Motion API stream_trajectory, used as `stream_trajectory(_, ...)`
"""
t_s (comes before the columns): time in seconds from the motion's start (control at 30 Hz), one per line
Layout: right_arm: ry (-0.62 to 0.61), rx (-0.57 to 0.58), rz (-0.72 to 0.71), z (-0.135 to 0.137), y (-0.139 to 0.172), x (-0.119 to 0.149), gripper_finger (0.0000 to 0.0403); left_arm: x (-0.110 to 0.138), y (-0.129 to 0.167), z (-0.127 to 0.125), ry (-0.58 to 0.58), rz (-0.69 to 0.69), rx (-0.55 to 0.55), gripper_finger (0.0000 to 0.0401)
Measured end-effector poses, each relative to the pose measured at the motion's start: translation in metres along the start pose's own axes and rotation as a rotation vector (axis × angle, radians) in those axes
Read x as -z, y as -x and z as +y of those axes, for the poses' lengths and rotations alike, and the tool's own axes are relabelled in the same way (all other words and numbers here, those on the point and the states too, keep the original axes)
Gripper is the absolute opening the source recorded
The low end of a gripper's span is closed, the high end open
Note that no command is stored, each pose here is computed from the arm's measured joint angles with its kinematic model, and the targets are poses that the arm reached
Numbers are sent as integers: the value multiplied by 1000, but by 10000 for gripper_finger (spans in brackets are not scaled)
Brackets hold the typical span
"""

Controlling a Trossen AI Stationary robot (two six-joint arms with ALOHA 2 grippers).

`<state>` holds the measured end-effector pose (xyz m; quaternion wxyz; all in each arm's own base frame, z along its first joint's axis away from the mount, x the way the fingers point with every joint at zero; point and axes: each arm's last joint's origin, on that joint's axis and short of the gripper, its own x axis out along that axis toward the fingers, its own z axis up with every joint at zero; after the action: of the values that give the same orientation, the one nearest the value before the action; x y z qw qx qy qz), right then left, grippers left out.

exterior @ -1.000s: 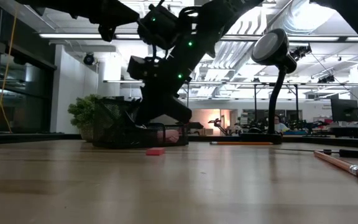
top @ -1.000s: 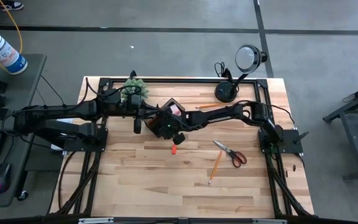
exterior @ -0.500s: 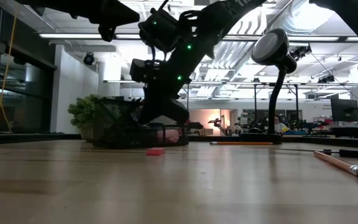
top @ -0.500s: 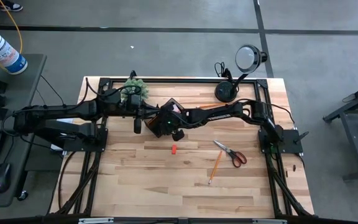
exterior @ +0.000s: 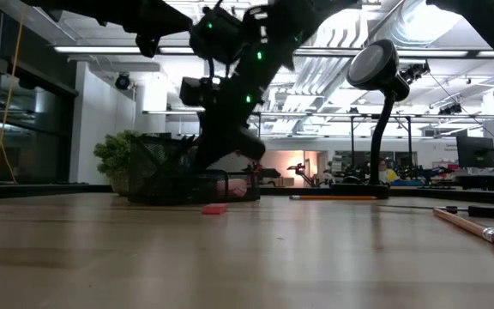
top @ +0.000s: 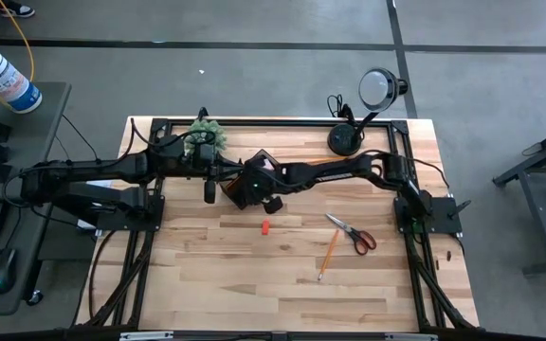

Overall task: Pick and place office supplies into organizer
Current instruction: Put the orange eraser into the black desk organizer

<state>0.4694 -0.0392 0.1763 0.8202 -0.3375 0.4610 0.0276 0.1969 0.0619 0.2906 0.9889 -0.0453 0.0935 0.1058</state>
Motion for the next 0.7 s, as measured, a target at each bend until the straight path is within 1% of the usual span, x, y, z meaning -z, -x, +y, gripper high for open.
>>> stream_trajectory(0.1,-50,-130,-36,-7,15,-10,51,0,0,0,0,0,0,14)
stream_trajectory(0.17,-114,-201,-58,-12,26,-17,45,0,0,0,0,-1,0,14)
stream_trajectory(0.33,-384,-301,5,-21,45,-22,30,-2,1,0,-5,-15,-4,14)
stream_trajectory(0.43,-558,-328,88,-19,48,-19,23,-1,0,0,-34,-3,11,14)
stream_trajectory(0.53,-700,-393,226,-8,53,-12,18,3,-1,-1,-40,24,52,14)
stream_trajectory(0.6,-737,-447,320,0,57,-8,15,3,0,-2,-39,31,85,14)
stream_trajectory(0.7,-698,-474,446,15,67,-6,6,7,0,-3,-31,74,129,14)
